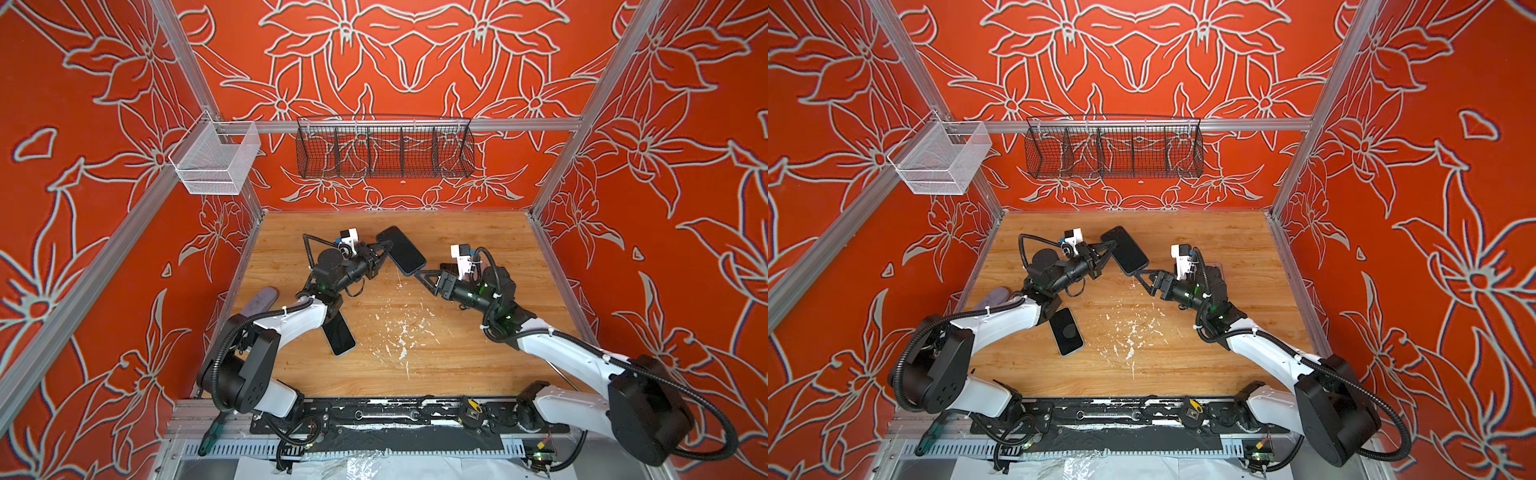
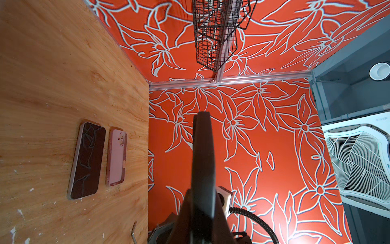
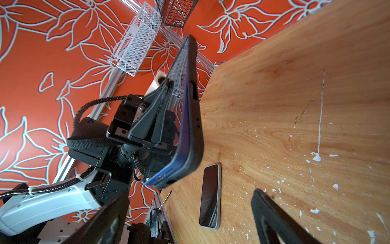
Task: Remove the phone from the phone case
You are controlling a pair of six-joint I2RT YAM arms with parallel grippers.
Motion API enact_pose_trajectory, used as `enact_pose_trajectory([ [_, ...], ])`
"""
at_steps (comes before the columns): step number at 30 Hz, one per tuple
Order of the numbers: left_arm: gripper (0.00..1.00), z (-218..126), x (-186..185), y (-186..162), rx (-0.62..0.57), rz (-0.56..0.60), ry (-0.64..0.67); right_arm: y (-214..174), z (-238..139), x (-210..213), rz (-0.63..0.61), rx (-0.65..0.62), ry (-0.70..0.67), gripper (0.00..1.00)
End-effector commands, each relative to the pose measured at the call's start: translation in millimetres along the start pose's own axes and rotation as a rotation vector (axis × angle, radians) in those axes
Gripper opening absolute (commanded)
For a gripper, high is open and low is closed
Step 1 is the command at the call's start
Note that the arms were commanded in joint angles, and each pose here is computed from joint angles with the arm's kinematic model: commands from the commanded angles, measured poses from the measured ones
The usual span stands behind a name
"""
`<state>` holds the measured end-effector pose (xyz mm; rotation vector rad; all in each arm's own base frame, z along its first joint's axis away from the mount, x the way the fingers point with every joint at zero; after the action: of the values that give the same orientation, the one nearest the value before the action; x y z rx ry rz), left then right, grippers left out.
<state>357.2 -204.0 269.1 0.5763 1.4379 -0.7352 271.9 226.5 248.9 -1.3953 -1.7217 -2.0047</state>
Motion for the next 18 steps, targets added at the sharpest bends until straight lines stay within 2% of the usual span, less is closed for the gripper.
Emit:
enact_pose_trajectory([
  [1, 0.0, 4, -36, -8, 0.037, 0.042, -0.124, 12, 4, 9, -0.019, -0.019, 0.05, 0.93],
  [18, 0.0, 7, -49, -10, 0.058, 0.046, -0.156, 9, 5, -5, -0.008, -0.02, 0.021, 0.93],
])
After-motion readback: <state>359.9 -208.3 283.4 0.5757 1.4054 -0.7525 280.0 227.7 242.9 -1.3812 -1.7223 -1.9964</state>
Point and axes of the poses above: each gripper's point midway between its finger pads, its own z axis out along the fingers, its own x axis along the line the jaws close on, y = z × x, the point moved 4 cm from there along -z, back along the fingers, and after that the axes turned 10 degrees about -z, right-handed, at the moved point
